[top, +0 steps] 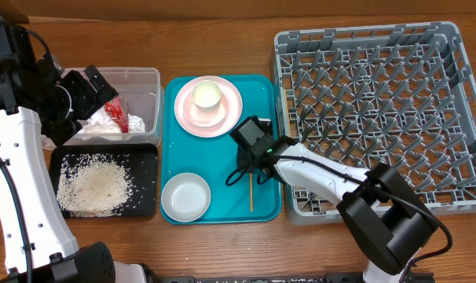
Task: Sort waste into correct bins and load items into the dishwasher
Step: 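Carry the second chopstick into the grey dish rack and release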
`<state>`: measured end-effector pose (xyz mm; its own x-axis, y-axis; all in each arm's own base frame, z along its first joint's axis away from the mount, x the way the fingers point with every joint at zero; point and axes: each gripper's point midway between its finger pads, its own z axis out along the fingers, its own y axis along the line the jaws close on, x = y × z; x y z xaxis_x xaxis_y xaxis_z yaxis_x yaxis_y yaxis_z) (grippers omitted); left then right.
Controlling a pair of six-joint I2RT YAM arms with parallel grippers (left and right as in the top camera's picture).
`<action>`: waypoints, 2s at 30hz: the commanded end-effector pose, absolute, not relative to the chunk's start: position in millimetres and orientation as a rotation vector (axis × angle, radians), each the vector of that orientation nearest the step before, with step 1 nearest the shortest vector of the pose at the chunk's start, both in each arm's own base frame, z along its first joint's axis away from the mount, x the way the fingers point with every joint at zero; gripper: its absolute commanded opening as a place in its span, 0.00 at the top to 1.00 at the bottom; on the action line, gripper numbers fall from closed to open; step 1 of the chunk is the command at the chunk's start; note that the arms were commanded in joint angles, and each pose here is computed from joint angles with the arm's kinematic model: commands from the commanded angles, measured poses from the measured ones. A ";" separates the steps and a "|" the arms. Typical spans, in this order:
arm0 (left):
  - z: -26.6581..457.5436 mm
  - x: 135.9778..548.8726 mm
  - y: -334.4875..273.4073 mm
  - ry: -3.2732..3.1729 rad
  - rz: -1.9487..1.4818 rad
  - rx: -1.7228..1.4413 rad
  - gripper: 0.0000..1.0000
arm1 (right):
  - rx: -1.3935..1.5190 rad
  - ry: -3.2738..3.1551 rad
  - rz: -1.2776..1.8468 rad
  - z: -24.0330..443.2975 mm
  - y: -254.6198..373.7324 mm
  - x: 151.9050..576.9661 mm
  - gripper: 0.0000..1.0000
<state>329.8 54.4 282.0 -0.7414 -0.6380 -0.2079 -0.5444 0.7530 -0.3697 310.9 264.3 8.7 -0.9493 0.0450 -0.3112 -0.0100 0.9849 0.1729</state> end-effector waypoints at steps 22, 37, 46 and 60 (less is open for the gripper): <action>286.6 331.1 55.0 2.620 -0.414 -0.885 0.00 | -0.269 2.504 0.063 174.1 179.9 416.1 0.96; 286.7 331.2 55.1 2.620 -0.413 -0.885 0.00 | -0.290 2.563 0.110 161.9 143.4 422.5 0.96; 286.6 331.1 55.1 2.620 -0.413 -0.885 0.00 | -0.220 2.630 0.174 140.9 148.8 416.4 0.92; 286.6 331.1 55.1 2.620 -0.413 -0.885 0.00 | -0.193 2.684 0.171 118.7 148.1 412.6 0.75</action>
